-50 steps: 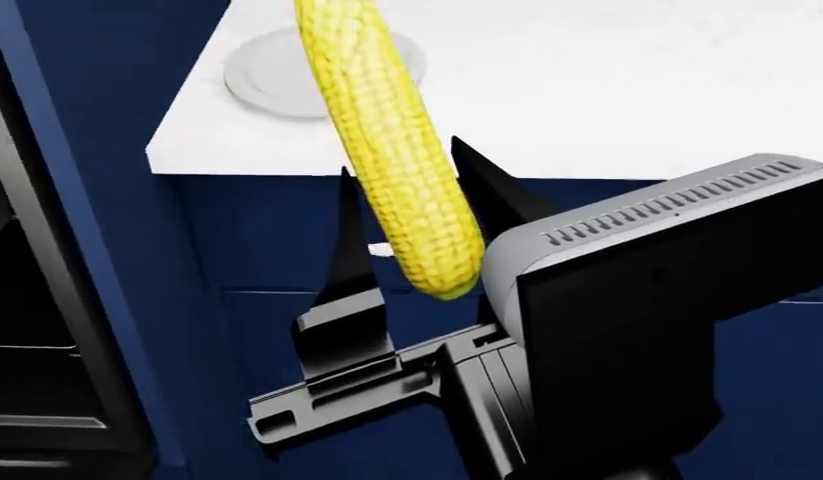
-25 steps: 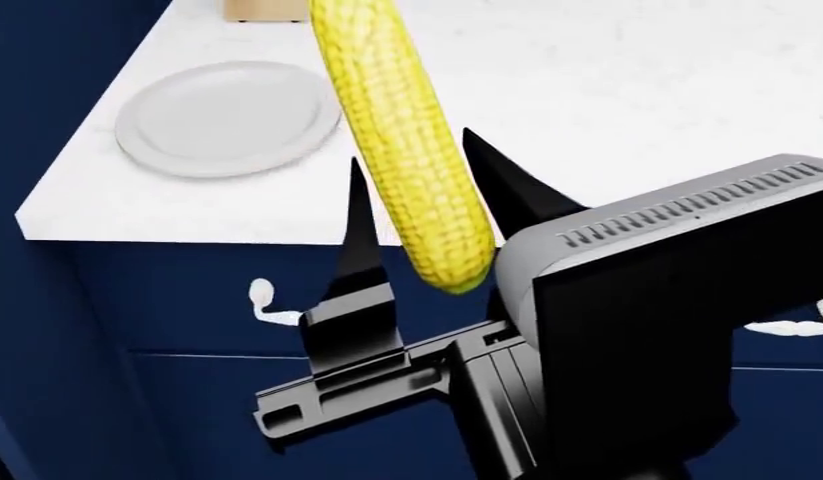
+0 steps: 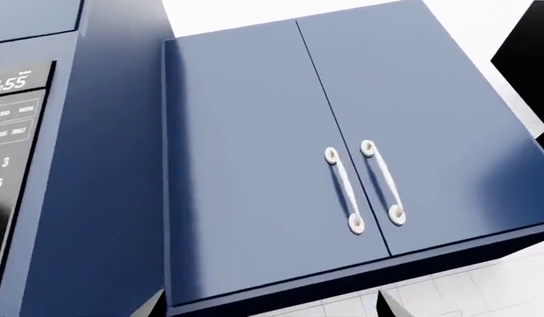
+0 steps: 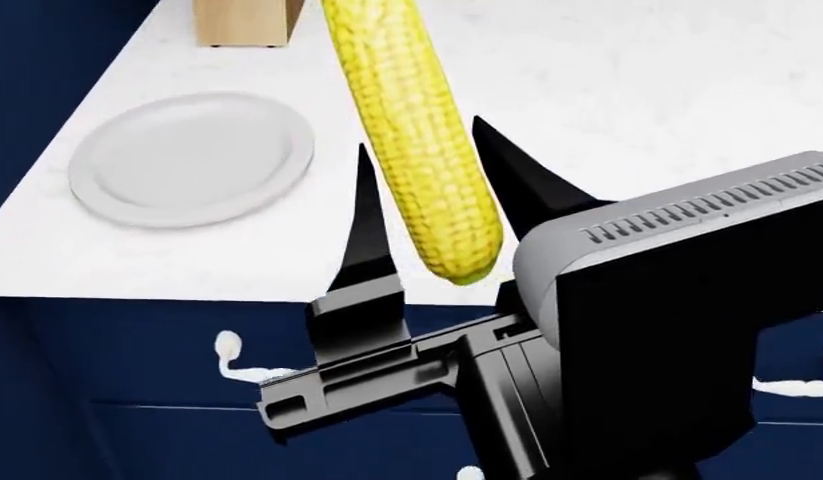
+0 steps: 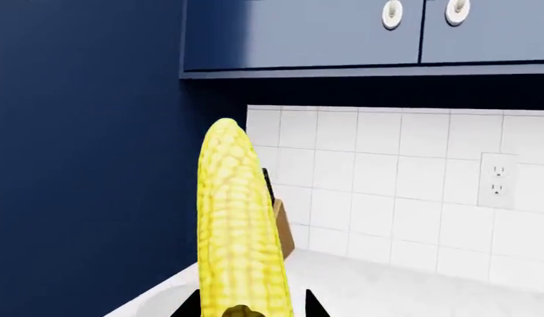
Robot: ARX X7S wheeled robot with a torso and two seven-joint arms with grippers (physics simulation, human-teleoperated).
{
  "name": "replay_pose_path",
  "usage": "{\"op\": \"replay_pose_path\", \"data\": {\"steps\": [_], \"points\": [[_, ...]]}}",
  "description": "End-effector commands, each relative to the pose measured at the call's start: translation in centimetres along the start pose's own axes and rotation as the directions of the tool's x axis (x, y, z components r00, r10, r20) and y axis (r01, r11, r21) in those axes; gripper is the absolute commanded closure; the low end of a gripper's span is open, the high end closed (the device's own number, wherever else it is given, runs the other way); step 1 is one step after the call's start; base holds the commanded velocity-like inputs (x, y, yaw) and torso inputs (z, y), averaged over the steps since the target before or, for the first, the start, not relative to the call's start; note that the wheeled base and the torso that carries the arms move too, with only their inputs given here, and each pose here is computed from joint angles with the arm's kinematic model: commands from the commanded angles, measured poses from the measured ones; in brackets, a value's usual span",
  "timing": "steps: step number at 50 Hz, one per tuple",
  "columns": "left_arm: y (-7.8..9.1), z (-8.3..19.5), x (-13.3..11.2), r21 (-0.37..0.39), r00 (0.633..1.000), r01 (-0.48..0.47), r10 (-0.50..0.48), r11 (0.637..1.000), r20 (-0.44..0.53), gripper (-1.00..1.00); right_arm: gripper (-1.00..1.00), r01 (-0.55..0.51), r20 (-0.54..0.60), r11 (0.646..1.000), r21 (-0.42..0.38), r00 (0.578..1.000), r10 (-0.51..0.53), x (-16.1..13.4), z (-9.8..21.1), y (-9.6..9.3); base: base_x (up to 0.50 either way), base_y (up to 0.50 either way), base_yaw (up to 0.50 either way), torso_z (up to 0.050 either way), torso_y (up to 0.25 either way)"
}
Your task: Pick the corn from the top rack in the oven and place it on the plate on the counter.
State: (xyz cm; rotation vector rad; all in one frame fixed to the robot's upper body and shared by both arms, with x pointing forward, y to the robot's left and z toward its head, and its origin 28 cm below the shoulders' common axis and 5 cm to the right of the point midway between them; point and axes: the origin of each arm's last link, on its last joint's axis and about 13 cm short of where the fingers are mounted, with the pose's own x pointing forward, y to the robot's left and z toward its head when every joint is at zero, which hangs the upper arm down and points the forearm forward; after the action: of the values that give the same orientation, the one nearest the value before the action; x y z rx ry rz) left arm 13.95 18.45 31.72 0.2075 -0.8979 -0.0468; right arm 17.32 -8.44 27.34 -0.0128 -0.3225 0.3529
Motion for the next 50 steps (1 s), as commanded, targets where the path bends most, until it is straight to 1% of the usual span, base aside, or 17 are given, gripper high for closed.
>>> {"op": "replay_pose_path", "data": {"steps": [1, 14, 16, 17, 19, 27, 39, 40, 42, 50], "points": [[0.01, -0.05, -0.03, -0.002, 1.0, -0.002, 0.002, 1.0, 0.0, -1.0, 1.0, 0.003, 0.012, 1.0, -0.008, 1.0, -0.003, 0.03, 0.17, -0.02, 0.5, -0.1, 0.0, 0.0, 0.0], [-0.04, 0.08, 0.05, 0.001, 1.0, 0.001, -0.001, 1.0, 0.002, -1.0, 1.0, 0.0, 0.015, 1.0, -0.015, 1.0, 0.0, 0.1, 0.17, 0.0, 0.5, -0.1, 0.0, 0.0, 0.002], [-0.04, 0.12, 0.08, 0.002, 1.0, 0.002, -0.002, 1.0, 0.003, -1.0, 1.0, -0.002, 0.048, 1.0, -0.025, 0.999, 0.003, -0.01, 0.24, 0.08, 0.5, -0.1, 0.0, 0.0, 0.005], [-0.03, 0.15, 0.09, 0.002, 1.0, 0.002, -0.002, 1.0, 0.003, -1.0, 1.0, 0.012, 0.035, 1.0, -0.029, 0.999, -0.011, -0.14, 0.29, 0.08, 0.0, 0.0, 0.0, 0.0, 0.0], [-0.02, 0.22, 0.12, 0.003, 1.0, 0.002, -0.002, 1.0, 0.003, -1.0, 1.0, 0.002, 0.044, 1.0, -0.025, 0.999, -0.001, -0.42, 0.52, 0.24, 0.0, 0.0, 0.0, 0.0, 0.005], [-0.1, 0.31, 0.19, -0.002, 1.0, 0.002, -0.002, 1.0, 0.01, -1.0, 1.0, -0.025, 0.004, 0.998, -0.055, 1.0, 0.025, 0.21, 0.66, 0.32, 0.0, 0.0, 0.0, 0.0, 0.0], [-0.23, 0.16, 0.14, -0.006, 1.0, 0.005, -0.005, 1.0, 0.01, -1.0, 1.0, -0.019, 0.022, 0.999, -0.029, 1.0, 0.02, 0.45, 0.69, 0.12, 0.0, 0.0, 0.0, 0.0, 0.0], [-0.27, 0.15, 0.14, -0.007, 1.0, 0.005, -0.005, 1.0, 0.011, -1.0, 1.0, -0.016, 0.017, 1.0, -0.002, 1.0, 0.016, 0.47, 0.74, 0.12, 0.0, 0.0, 0.0, 0.0, 0.0], [-0.32, 0.1, 0.12, -0.009, 1.0, 0.005, -0.005, 1.0, 0.01, -1.0, 1.0, -0.018, 0.015, 1.0, -0.011, 1.0, 0.018, 0.41, 0.74, 0.07, 0.0, 0.0, 0.0, 0.0, 0.0], [-0.32, 0.3, 0.21, -0.005, 1.0, 0.01, -0.01, 1.0, 0.013, -1.0, 1.0, -0.019, 0.01, 1.0, -0.016, 1.0, 0.019, 0.42, 0.69, 0.06, 0.5, -0.21, 0.0, 0.0, 0.0]]}}
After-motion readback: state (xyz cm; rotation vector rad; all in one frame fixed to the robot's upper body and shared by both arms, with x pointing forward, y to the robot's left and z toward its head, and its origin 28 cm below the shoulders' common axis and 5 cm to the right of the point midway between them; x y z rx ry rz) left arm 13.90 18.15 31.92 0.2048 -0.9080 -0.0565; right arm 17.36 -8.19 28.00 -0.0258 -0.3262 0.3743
